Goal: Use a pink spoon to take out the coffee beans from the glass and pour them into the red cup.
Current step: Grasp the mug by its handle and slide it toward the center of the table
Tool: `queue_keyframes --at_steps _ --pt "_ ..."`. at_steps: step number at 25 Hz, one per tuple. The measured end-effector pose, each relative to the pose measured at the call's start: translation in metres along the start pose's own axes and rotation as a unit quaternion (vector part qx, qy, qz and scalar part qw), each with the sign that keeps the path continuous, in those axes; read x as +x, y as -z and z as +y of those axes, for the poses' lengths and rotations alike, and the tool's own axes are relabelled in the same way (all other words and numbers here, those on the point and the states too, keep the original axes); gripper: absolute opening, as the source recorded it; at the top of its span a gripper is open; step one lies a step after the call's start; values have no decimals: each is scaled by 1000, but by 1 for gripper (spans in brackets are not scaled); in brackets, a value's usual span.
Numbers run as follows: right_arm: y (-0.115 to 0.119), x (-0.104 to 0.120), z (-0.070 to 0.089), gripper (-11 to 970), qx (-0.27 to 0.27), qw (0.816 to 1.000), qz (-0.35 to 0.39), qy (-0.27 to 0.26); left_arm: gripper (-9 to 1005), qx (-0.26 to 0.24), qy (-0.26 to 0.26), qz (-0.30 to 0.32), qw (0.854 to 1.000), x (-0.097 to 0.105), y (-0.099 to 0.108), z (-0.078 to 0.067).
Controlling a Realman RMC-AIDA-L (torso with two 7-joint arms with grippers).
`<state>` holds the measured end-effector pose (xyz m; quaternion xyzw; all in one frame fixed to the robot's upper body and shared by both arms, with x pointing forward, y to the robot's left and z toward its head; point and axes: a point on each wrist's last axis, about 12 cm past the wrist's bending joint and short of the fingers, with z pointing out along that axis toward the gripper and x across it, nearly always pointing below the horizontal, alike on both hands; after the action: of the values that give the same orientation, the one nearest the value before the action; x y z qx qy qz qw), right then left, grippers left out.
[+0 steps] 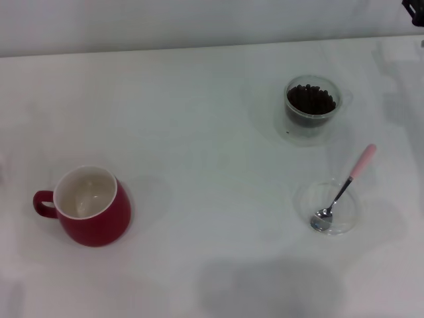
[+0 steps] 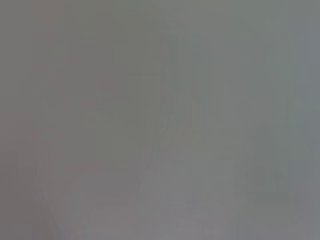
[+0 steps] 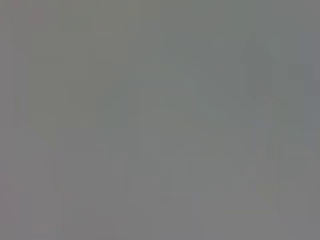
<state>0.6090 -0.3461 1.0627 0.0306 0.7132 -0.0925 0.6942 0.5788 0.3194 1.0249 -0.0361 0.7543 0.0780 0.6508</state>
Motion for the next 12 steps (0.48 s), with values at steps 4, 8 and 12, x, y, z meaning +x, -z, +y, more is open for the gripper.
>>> queue_keyframes --at_steps 4,8,12 --pt "8 1 8 868 -49 998 -16 -38 887 6 8 -54 998 9 29 4" --pt "23 5 8 868 -99 991 -29 -86 888 15 14 -93 995 19 60 8" --pt "29 6 5 868 -106 990 -36 -88 888 20 15 -114 993 25 82 12"
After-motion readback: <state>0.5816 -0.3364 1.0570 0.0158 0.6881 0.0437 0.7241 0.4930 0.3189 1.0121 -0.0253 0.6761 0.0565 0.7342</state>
